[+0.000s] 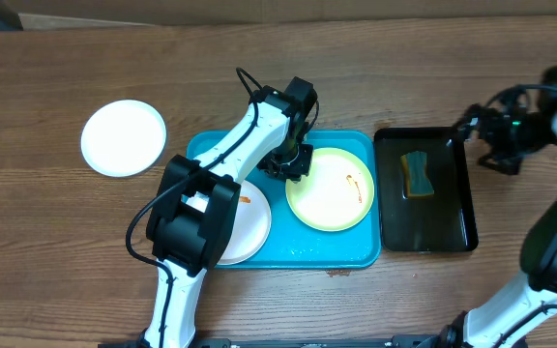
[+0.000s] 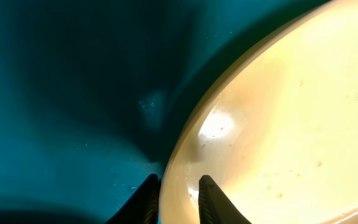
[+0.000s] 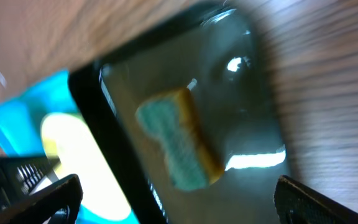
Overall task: Clean dirty plates on tray and stack at the side
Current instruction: 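Lower right gripper into the black tray and grasp the sponge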
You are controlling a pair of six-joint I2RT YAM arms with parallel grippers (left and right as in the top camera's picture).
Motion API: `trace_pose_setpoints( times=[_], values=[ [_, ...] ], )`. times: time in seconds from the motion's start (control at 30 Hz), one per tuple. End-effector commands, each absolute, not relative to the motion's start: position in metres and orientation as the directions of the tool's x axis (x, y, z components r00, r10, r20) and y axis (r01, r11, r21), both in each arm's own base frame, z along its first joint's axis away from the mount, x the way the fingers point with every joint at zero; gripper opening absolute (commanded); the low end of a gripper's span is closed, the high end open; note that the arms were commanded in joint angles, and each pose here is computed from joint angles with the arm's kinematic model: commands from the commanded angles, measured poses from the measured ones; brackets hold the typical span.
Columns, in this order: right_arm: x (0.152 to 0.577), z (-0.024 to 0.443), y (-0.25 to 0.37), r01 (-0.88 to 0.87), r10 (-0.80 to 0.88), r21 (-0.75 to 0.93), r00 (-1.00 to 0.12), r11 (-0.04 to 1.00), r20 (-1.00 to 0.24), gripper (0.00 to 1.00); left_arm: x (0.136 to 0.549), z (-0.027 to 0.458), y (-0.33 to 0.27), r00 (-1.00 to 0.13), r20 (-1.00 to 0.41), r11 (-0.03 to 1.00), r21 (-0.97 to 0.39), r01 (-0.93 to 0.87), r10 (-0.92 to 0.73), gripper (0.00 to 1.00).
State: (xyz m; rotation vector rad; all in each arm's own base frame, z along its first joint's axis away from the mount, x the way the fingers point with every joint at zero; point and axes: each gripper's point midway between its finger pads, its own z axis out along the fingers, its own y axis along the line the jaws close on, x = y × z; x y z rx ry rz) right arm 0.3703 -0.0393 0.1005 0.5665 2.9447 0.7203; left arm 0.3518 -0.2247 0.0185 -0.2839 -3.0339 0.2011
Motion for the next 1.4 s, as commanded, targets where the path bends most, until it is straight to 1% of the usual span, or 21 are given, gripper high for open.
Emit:
trace_pose_setpoints(
  times=[0.0,0.13,0.2,0.27,0.33,0.43,0.53,0.57,0.6,0.63,0.67,0.7,0.9,1.1,1.37],
  values=[
    [0.357,0.112,-0.024,0.249,0.261,0.336,-0.965,0.908,0.011,1.0,0.347,0.013,-0.224,-0.978,0.092,0.976,-0.126,0.177,0.189,0.23],
    [0.339,0.105,-0.007,0.193,0.181,0.203,-0.98,0.96,0.076,1.0,0.348,0.013,-0.225,-0.978,0.088,0.976,-0.127,0.178,0.189,0.23],
    [0.337,0.102,-0.007,0.191,0.182,0.114,-0.98,0.975,0.081,1.0,0.349,0.013,-0.225,-0.978,0.085,0.976,-0.128,0.178,0.189,0.23],
    [0.338,0.101,-0.005,0.17,0.165,0.073,-0.984,0.983,0.071,1.0,0.349,0.013,-0.225,-0.978,0.086,0.976,-0.128,0.178,0.189,0.24],
    [0.343,0.101,0.004,0.151,0.147,0.089,-0.988,0.984,0.053,1.0,0.349,0.013,-0.225,-0.978,0.086,0.976,-0.128,0.178,0.189,0.24],
    [0.346,0.102,0.021,0.14,0.134,0.166,-0.99,0.976,0.05,1.0,0.349,0.013,-0.225,-0.978,0.085,0.976,-0.128,0.178,0.189,0.24],
    [0.345,0.101,0.022,0.141,0.133,0.171,-0.989,0.975,0.06,1.0,0.35,0.013,-0.225,-0.979,0.081,0.975,-0.129,0.178,0.19,0.24],
    [0.345,0.1,0.021,0.142,0.133,0.165,-0.989,0.976,0.063,0.92,0.35,0.013,-0.226,-0.979,0.08,0.975,-0.13,0.178,0.19,0.24],
    [0.345,0.1,0.02,0.143,0.134,0.158,-0.989,0.977,0.062,0.74,0.35,0.013,-0.226,-0.979,0.08,0.975,-0.13,0.178,0.19,0.24],
    [0.344,0.1,0.018,0.154,0.147,0.142,-0.987,0.978,0.063,0.64,0.35,0.013,-0.226,-0.979,0.08,0.975,-0.13,0.178,0.19,0.24],
    [0.345,0.099,0.017,0.155,0.148,0.137,-0.987,0.978,0.061,0.56,0.35,0.013,-0.225,-0.979,0.081,0.975,-0.13,0.178,0.19,0.24],
    [0.345,0.099,0.017,0.153,0.146,0.136,-0.988,0.979,0.057,0.52,0.35,0.013,-0.225,-0.978,0.081,0.975,-0.13,0.178,0.19,0.24],
    [0.34,0.078,0.015,0.138,0.133,0.095,-0.989,0.986,0.065,0.48,0.35,0.013,-0.225,-0.978,0.082,0.975,-0.13,0.179,0.19,0.24],
    [0.331,0.044,0.022,0.118,0.112,0.092,-0.992,0.989,0.065,0.5,0.35,0.013,-0.226,-0.979,0.081,0.975,-0.13,0.178,0.19,0.24],
    [0.324,0.017,0.04,0.053,0.049,0.093,-0.998,0.994,0.045,0.54,0.35,0.013,-0.225,-0.978,0.082,0.975,-0.129,0.178,0.19,0.24]
  ],
)
